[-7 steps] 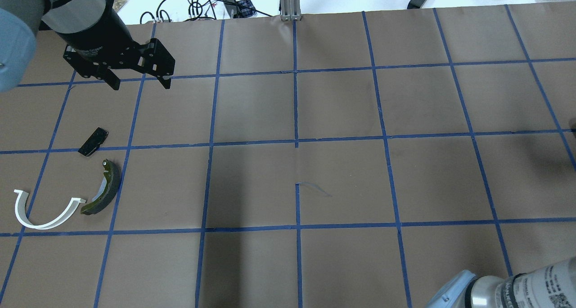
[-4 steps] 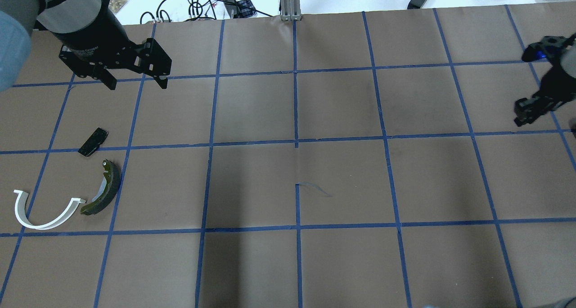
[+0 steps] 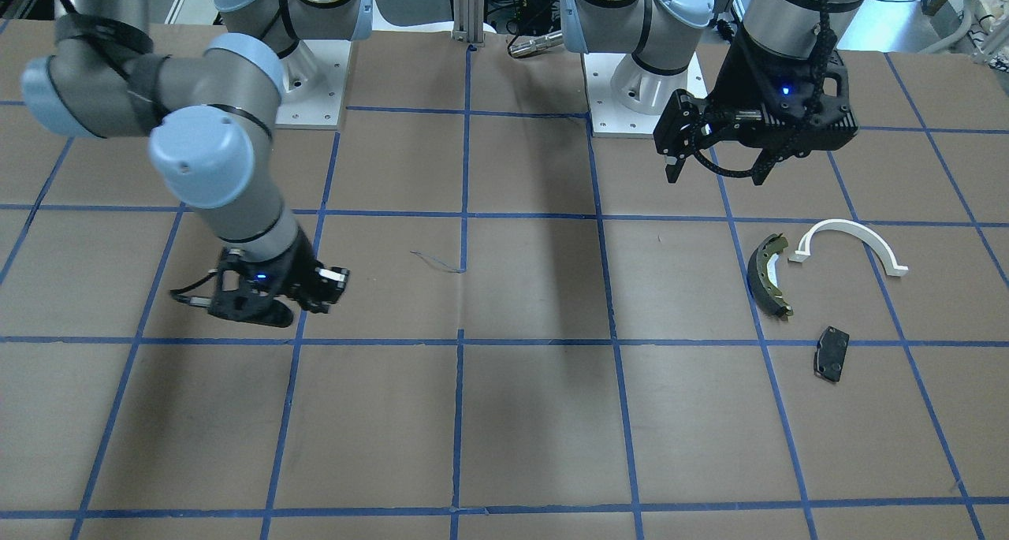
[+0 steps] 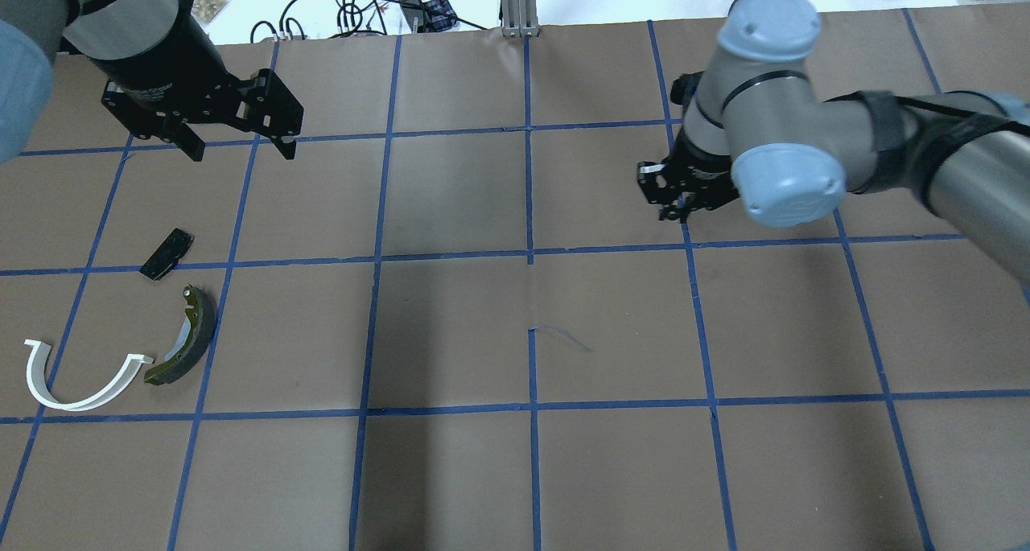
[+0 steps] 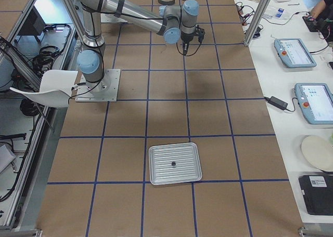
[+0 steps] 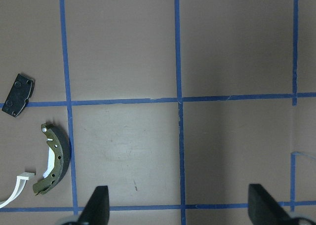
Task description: Place bearing gear from tray to pile
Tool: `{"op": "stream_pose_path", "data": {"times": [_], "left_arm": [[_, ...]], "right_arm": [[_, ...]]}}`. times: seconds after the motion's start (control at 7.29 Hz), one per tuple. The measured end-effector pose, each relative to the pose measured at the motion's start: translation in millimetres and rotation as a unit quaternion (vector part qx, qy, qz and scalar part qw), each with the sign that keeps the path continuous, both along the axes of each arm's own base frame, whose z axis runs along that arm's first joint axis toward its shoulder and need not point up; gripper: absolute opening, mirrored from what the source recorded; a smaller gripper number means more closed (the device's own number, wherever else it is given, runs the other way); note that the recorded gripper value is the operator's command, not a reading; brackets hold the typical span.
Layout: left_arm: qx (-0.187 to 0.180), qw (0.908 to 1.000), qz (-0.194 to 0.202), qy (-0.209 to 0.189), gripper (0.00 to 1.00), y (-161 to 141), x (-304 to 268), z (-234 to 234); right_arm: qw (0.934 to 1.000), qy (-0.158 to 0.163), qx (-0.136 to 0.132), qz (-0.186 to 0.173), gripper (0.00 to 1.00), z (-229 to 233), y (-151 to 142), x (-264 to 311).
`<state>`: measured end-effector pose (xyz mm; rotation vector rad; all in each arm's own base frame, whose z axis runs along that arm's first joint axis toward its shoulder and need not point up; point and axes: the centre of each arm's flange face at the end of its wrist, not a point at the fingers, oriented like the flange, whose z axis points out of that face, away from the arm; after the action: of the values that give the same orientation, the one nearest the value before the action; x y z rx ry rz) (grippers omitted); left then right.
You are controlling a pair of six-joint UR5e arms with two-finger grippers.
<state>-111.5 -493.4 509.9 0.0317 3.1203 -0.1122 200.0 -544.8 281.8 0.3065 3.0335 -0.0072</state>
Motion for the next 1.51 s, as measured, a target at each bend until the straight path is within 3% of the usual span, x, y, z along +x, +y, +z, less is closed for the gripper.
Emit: {"op": "stream_pose_path", "data": {"times": [0.14, 0.41, 0.55, 0.69, 1.1, 1.37, 1.51], "left_arm": [[0.001, 1.0, 0.0, 0.0, 1.0, 0, 0, -1], [0.002, 1.0, 0.0, -0.001, 1.0, 0, 0, -3], [0.003, 1.0, 0.0, 0.0, 1.0, 0, 0, -3], [0.003, 1.0, 0.0, -0.001, 1.0, 0, 0, -3], [0.003, 1.0, 0.003, 0.0, 1.0, 0, 0, -4], [0.002, 0.9998, 0.021, 0.004, 1.0, -8, -1, -6], [0.002, 0.9993, 0.037, 0.011, 1.0, -14, -8, -12]], "right_arm": [[0.9992, -0.025, -0.003, -0.032, 0.0, -8, 1, 56], [0.9984, -0.039, 0.006, -0.039, 0.0, -33, -1, 144], [0.9988, -0.034, 0.018, -0.03, 0.44, -53, 3, 172], [0.9989, -0.03, 0.026, -0.024, 0.99, -66, 6, 185], [0.9994, -0.024, 0.026, -0.003, 1.0, -68, 0, 177], [0.9997, -0.001, 0.018, 0.017, 1.0, -30, -30, 98], [0.9986, 0.016, 0.016, 0.047, 1.0, -7, -43, 40]]}}
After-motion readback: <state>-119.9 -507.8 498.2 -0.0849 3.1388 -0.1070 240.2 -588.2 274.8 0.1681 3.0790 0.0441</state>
